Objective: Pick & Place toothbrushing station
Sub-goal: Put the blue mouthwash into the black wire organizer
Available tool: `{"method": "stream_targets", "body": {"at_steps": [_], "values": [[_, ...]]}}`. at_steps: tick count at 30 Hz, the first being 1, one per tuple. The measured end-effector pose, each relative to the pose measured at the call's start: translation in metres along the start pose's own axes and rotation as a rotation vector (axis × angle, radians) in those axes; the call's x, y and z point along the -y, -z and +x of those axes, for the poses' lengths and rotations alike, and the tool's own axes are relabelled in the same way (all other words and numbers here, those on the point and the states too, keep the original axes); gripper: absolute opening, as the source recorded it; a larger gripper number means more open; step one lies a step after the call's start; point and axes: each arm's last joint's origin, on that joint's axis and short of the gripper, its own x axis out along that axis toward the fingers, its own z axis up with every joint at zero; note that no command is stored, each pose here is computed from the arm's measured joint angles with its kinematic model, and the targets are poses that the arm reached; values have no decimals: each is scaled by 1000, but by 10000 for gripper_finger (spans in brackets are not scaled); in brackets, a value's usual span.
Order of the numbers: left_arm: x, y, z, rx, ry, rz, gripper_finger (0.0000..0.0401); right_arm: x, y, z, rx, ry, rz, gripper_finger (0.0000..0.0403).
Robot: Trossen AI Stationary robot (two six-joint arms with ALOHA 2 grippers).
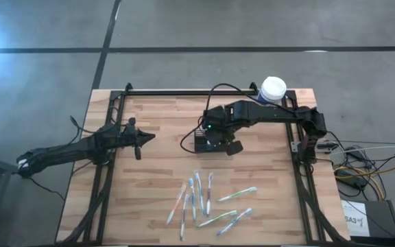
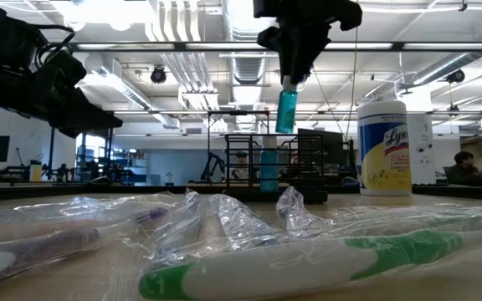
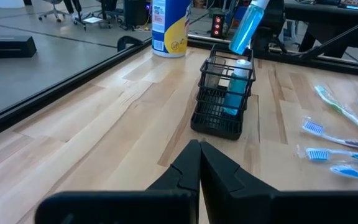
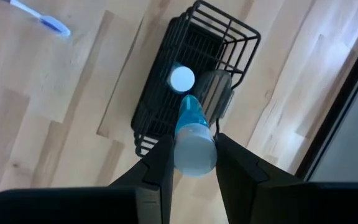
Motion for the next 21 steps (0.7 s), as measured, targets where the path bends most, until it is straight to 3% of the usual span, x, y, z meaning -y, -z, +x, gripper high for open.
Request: {"method": "stream_targets", "body": {"at_steps": [21], "values": [[0, 3, 2, -38, -3, 12, 7, 16, -25, 22, -97, -143, -58, 84]]}}
